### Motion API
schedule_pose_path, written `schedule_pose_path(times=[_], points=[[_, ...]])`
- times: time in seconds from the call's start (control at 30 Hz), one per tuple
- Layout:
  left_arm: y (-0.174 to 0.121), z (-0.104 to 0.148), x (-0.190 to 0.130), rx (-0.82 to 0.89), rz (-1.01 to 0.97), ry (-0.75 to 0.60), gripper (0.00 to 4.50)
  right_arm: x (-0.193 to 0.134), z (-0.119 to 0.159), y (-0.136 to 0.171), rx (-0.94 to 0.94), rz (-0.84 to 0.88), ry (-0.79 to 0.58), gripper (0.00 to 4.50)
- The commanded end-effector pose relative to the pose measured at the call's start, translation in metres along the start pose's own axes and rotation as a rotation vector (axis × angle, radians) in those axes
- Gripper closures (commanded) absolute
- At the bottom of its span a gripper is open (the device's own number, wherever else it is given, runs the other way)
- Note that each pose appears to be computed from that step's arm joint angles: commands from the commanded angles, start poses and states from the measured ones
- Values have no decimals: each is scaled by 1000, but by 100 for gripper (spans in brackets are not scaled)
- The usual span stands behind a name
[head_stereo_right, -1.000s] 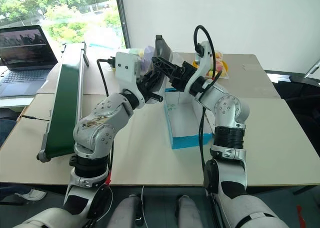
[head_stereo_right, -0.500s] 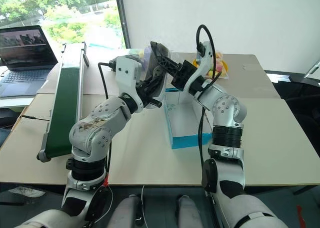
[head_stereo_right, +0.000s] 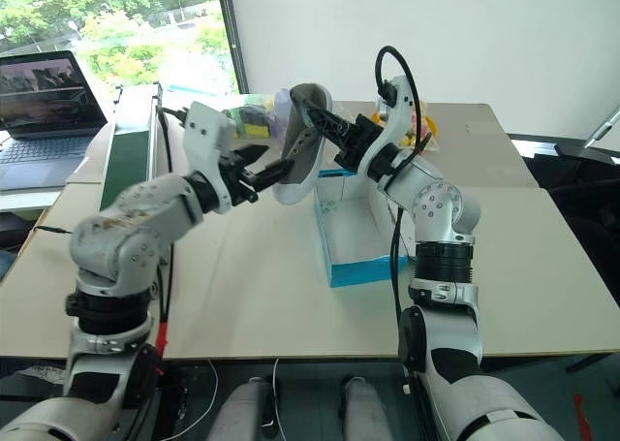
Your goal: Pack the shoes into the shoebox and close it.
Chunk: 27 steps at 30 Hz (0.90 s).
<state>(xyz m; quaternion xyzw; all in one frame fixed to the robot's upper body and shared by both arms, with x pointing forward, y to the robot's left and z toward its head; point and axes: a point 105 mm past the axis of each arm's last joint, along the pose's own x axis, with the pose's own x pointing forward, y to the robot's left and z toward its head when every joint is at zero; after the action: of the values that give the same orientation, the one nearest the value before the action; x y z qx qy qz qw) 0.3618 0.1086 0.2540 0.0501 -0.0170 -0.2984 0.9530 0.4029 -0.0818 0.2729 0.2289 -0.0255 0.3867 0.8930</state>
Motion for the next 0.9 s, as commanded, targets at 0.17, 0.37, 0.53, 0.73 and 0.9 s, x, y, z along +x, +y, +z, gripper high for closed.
schedule_pose_path(times=[0.17,0.37,0.53,0.73,0.9], points=[[19,16,-13,115,21,-32,151,-16,52,5,-473,-51,74,407],[-16,5,-10,196,-120,-26,151,-19,47,-25,-655,-186,279,407],[-19,-4,-10,259,-126,0,151,-14,26,-50,-527,-300,292,407],[-12,-1,-12,265,-88,-7,151,-23,-3,-83,-467,-402,338,407],[-11,-1,-13,268,-85,-5,151,-33,-22,-99,-493,-441,395,407]])
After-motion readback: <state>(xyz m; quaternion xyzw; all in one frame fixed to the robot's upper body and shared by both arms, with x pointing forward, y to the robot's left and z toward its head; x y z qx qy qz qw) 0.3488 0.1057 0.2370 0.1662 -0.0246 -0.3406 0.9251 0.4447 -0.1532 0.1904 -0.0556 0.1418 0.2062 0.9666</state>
